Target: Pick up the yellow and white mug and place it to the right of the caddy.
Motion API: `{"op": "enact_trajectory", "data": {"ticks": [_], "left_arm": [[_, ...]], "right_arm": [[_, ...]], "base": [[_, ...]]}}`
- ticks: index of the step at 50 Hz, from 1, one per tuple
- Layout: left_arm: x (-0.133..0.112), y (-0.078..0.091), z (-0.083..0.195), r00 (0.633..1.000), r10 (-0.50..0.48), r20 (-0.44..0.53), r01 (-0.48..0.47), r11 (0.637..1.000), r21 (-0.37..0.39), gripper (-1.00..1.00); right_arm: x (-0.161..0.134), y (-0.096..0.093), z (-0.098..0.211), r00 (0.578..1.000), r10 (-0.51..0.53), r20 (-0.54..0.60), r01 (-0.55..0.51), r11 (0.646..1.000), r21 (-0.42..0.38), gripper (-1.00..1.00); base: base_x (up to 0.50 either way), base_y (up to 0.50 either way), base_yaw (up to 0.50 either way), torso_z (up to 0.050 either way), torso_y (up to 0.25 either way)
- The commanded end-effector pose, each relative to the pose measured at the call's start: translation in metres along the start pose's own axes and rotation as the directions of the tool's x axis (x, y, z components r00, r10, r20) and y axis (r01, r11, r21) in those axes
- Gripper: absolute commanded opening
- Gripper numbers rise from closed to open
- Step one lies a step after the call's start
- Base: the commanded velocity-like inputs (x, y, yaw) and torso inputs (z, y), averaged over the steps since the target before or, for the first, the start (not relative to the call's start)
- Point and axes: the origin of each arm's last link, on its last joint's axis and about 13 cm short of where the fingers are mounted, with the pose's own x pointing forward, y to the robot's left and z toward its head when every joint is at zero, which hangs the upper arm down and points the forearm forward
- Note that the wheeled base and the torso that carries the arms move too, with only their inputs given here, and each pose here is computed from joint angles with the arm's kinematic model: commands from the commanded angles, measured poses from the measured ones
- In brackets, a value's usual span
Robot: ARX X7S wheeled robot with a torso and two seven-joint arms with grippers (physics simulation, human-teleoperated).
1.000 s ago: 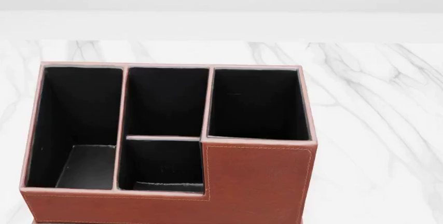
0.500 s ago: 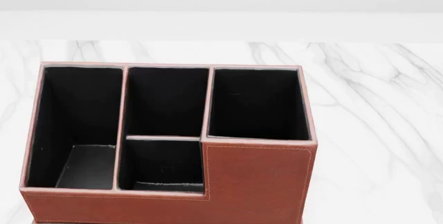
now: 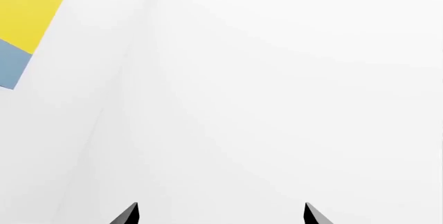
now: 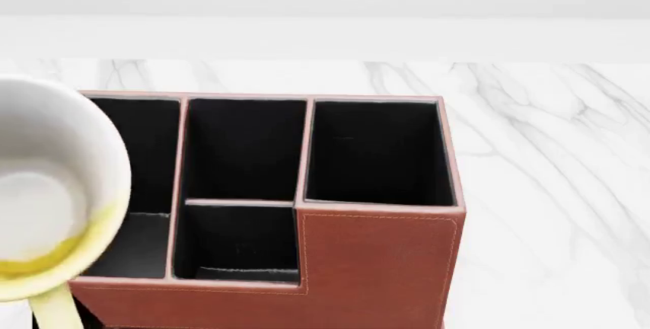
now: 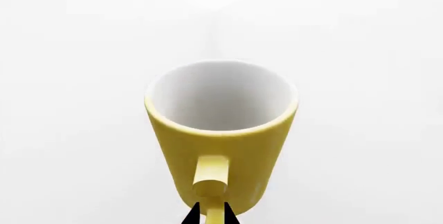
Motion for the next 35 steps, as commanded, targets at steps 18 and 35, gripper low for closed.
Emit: {"op": "enact_trajectory", "data": {"ticks": [18, 35], "left_arm": [[-0.002, -0.001, -0.001, 1.000, -0.004, 0.002, 0.004, 1.000, 0.001, 1.00], [-0.005, -0.002, -0.001, 1.000, -0.007, 0.002, 0.007, 1.000, 0.000, 1.00]], "right_arm": [[0.005, -0.043, 0.045, 0.952, -0.237, 0.196, 0.249, 0.968, -0.038, -1.00], [0.003, -0.069, 0.053, 0.904, -0.358, 0.236, 0.377, 0.925, -0.041, -1.00]], "base": [[0.00, 0.00, 0.00, 0.000, 0.001], [0.00, 0.00, 0.00, 0.000, 0.000]]}}
